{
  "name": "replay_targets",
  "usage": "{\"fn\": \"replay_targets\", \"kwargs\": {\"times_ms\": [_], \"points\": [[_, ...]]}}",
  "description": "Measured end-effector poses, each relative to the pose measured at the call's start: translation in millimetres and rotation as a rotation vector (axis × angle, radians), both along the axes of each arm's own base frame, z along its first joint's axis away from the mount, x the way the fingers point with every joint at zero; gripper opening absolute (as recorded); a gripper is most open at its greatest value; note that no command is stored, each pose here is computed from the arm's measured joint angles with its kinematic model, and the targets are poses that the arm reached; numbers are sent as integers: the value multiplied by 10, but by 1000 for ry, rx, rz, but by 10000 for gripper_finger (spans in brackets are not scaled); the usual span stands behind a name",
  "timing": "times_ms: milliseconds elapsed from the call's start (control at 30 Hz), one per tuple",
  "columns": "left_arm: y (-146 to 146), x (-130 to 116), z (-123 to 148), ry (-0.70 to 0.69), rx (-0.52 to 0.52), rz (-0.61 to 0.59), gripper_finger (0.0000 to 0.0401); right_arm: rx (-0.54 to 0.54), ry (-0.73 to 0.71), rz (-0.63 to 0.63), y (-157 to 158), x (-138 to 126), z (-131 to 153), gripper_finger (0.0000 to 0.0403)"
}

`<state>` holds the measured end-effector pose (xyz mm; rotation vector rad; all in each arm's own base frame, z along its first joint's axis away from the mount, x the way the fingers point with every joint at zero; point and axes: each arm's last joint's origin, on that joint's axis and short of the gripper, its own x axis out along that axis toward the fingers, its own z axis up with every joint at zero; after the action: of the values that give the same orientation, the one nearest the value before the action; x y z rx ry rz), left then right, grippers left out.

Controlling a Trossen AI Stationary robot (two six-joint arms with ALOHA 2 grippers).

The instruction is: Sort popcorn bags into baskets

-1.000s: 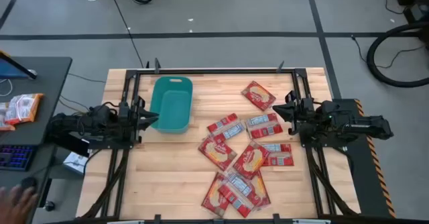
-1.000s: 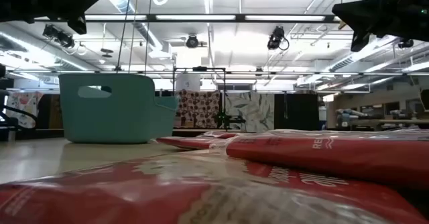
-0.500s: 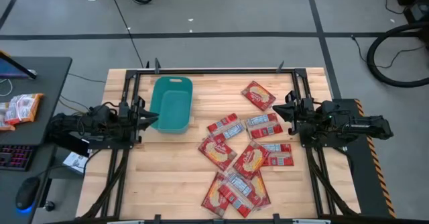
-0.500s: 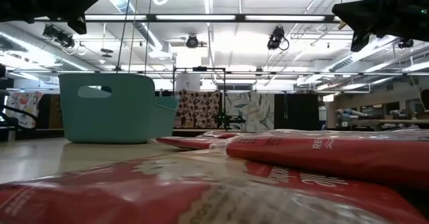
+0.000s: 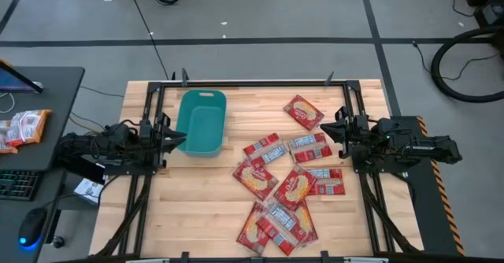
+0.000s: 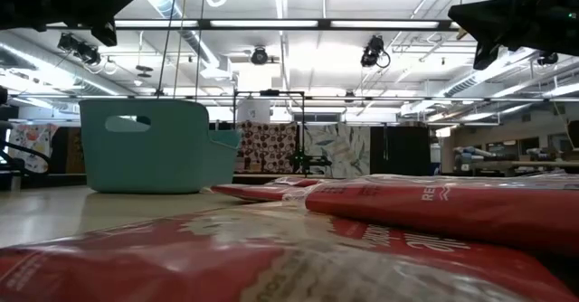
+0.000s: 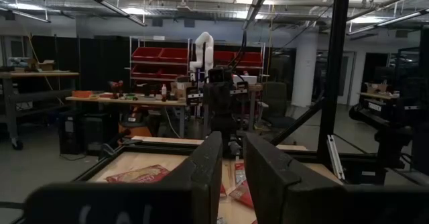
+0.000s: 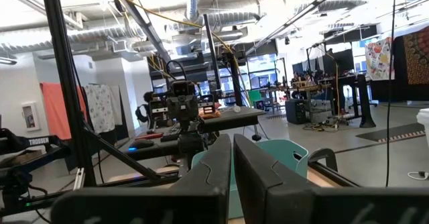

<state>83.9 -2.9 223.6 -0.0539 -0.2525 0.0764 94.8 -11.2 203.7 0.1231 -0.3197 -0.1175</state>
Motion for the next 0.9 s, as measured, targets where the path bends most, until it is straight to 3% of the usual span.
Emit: {"fn": "replay_targets", "kwargs": {"times_ms": [367, 533, 733, 900], "points": [[0, 0, 1, -1, -2, -1, 66, 0, 0, 0, 0, 0, -1, 25], [0, -1, 3, -5, -36, -10, 66, -103, -35, -35, 2, -15, 44, 25], [0, -3, 11, -17, -65, -18, 66, -121, -82, -43, 3, -33, 88, 25], [-39, 0, 4, -8, -50, -150, 66, -92, -208, -87, -5, -89, 193, 25]]}}
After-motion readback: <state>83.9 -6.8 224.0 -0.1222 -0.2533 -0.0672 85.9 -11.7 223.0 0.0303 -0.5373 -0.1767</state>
